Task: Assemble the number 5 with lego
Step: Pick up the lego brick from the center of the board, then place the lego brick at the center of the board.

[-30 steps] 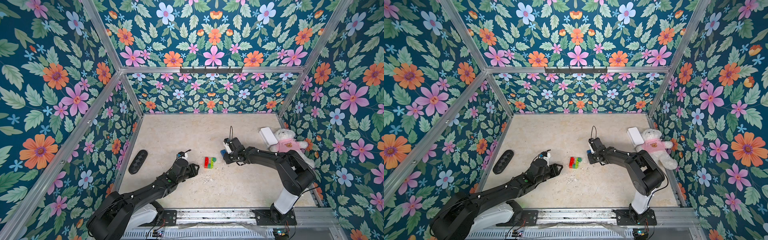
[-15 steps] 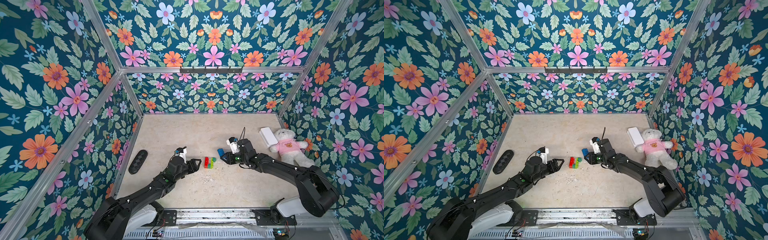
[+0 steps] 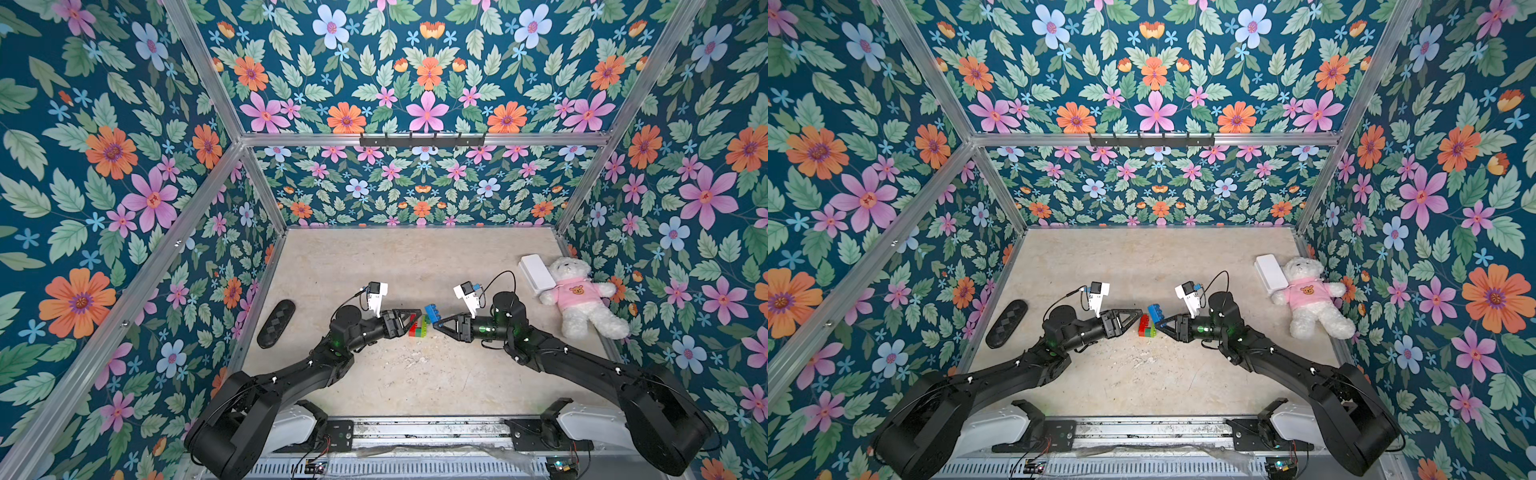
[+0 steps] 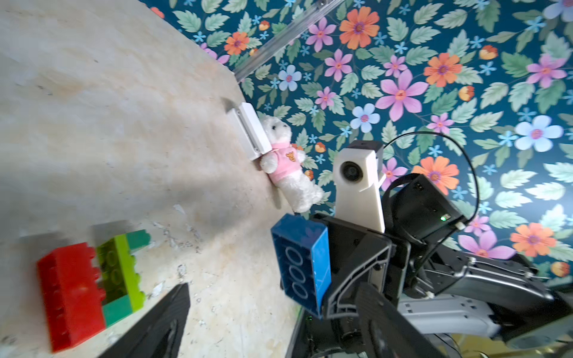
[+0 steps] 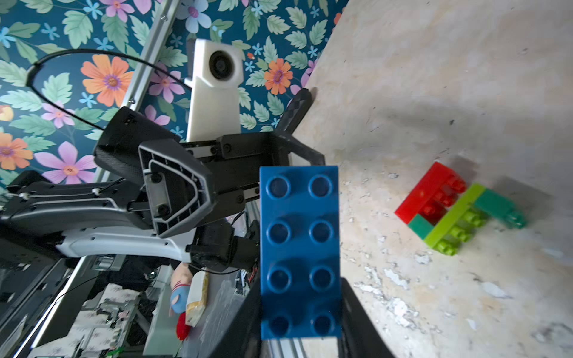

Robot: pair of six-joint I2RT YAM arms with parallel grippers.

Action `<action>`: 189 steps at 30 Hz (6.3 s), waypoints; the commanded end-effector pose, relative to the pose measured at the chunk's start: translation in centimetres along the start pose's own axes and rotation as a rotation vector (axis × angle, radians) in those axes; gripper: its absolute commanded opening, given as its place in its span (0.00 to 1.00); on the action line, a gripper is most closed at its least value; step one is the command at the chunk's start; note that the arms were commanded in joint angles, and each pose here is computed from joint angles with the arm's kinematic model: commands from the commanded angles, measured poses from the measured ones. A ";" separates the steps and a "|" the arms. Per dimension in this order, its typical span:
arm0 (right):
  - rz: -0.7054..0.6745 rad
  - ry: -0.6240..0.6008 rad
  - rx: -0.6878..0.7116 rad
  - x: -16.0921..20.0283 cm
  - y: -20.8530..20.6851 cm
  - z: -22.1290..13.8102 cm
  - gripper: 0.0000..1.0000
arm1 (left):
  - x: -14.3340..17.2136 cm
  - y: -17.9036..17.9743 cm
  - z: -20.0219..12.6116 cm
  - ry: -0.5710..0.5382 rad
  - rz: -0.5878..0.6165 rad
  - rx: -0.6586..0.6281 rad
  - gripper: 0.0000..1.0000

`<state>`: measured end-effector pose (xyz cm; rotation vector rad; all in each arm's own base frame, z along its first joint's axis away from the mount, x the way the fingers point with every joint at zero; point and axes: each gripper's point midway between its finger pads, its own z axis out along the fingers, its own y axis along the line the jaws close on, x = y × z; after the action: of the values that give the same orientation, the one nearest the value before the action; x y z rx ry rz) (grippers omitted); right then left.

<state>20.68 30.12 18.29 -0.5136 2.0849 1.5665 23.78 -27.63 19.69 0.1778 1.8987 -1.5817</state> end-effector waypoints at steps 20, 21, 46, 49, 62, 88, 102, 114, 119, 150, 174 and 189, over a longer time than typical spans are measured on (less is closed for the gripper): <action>-0.031 -0.010 -0.229 -0.1 5.4 -0.2 0.31 | -0.2 -6.3 0.9 0.006 0.049 0.279 0.56; -0.026 -0.008 -0.228 0.0 5.3 -0.2 0.31 | -0.3 -6.4 0.9 0.003 0.052 0.284 0.52; -0.180 -0.091 0.468 -0.2 0.3 -2.3 0.62 | 1.2 -0.5 2.0 0.044 -0.006 0.016 0.20; -0.216 -0.087 0.530 0.0 0.1 -1.7 0.62 | 1.4 -0.5 2.2 0.053 -0.013 0.016 0.20; -0.262 -0.020 0.533 0.2 0.6 0.9 0.55 | 1.6 -0.7 2.3 0.066 -0.006 0.012 0.21; -0.239 0.009 0.578 0.5 -0.2 1.8 0.22 | 1.8 -0.3 2.7 0.069 -0.017 0.010 0.36; -0.074 0.037 0.784 1.1 -4.4 -0.4 0.21 | 0.6 4.9 0.5 -0.014 -0.007 -0.301 0.61; 0.108 0.084 0.814 2.4 -9.3 -1.2 0.21 | 1.2 9.7 1.4 0.075 -0.084 -0.560 0.59; 0.145 0.114 0.820 2.8 -10.6 -0.6 0.21 | 0.6 10.4 2.8 0.115 -0.112 -0.623 0.60; 0.260 0.165 0.858 3.3 -14.6 2.0 0.20 | 1.0 12.8 7.6 0.187 -0.256 -0.641 0.55; 0.257 0.162 0.887 2.5 -14.8 2.2 0.52 | 1.6 13.5 7.9 0.205 -0.263 -0.665 0.53; 0.330 0.004 0.730 1.0 -13.9 0.4 0.40 | 2.2 14.0 7.8 0.212 -0.271 -0.676 0.45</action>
<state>27.18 25.51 5.76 0.0977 2.6746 0.7127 32.05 -31.62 6.56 -0.2270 2.5949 -1.0192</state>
